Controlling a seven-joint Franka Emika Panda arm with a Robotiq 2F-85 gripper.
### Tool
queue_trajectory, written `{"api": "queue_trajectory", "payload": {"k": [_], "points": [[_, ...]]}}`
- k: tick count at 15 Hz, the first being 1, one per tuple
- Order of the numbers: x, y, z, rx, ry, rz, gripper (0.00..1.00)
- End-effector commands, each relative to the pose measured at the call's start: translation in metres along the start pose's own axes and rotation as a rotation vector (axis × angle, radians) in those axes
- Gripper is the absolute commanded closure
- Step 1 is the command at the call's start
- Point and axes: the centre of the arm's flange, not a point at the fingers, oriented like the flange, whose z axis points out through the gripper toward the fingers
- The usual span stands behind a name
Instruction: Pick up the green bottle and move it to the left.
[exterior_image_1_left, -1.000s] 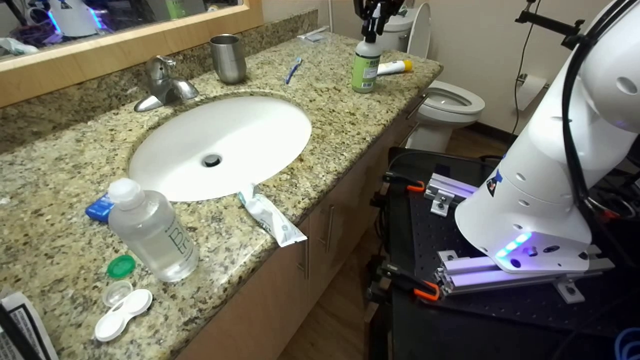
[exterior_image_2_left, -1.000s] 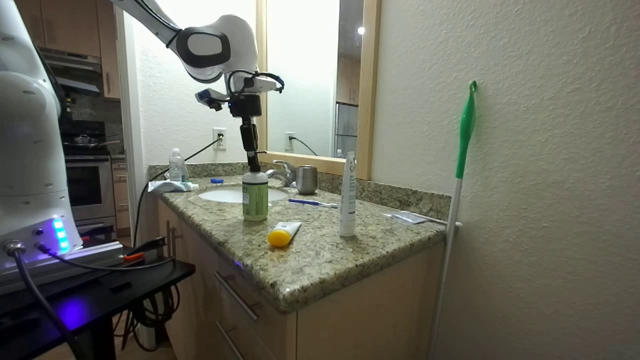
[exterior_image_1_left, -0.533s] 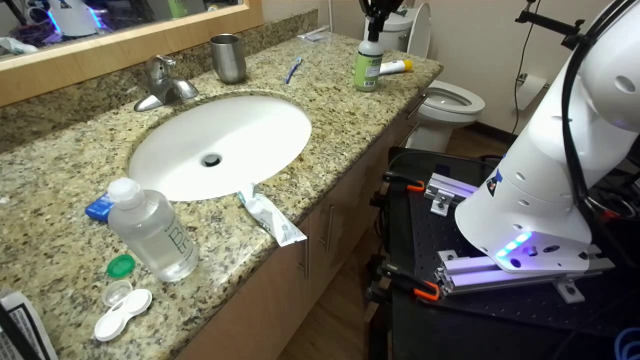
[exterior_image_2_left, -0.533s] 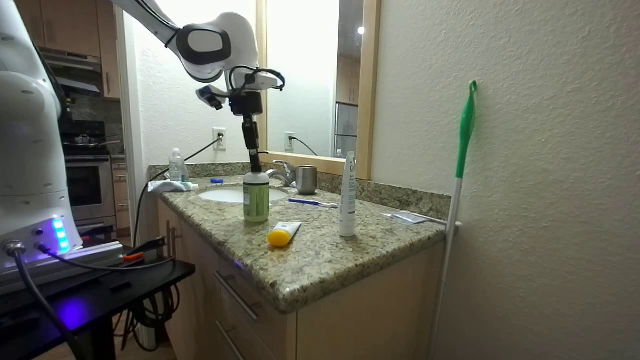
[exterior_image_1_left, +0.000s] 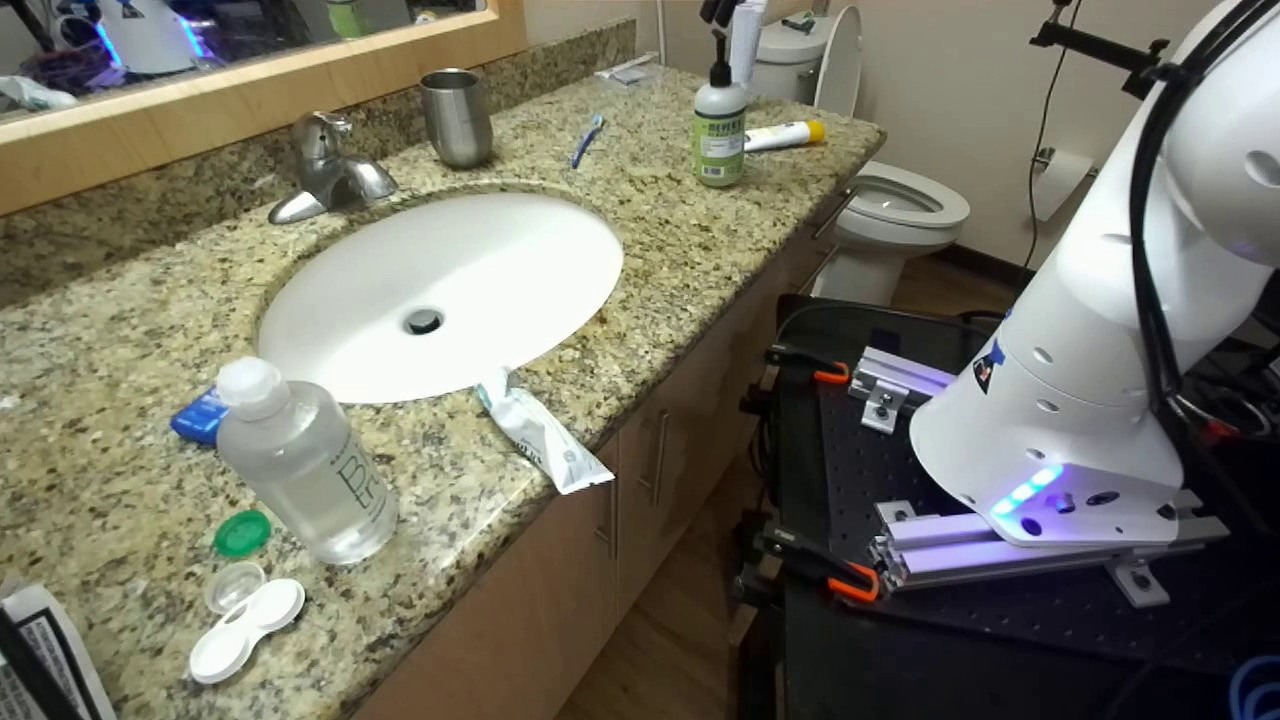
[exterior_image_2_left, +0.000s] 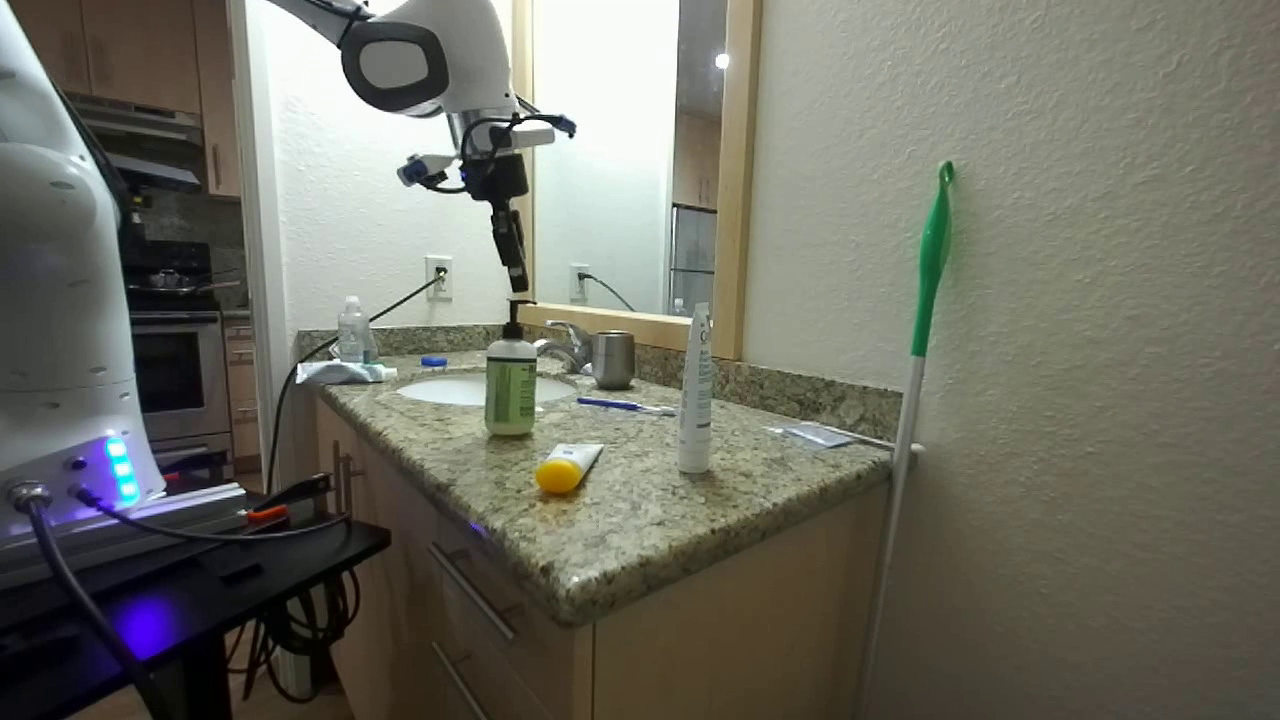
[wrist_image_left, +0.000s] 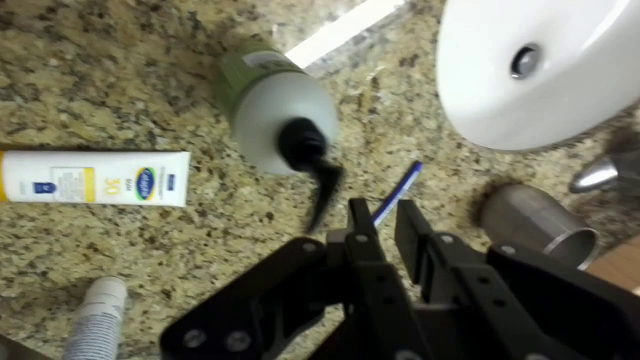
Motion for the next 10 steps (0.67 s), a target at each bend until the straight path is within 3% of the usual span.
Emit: {"api": "queue_trajectory", "payload": {"k": [1,3,4,5,6,10], "points": [[-0.006,-0.033,-0.044,0.135,0.014,-0.067,0.95],[-0.012,-0.049,-0.055,0.116,-0.007,-0.083,0.95],[-0.015,-0.054,-0.058,0.108,-0.018,-0.081,0.55],[-0.011,-0.045,-0.051,0.118,0.012,-0.077,0.78],[-0.014,-0.05,-0.055,0.122,0.007,-0.08,0.47],[-0.016,-0.019,-0.052,0.031,-0.052,0.018,0.19]]}}
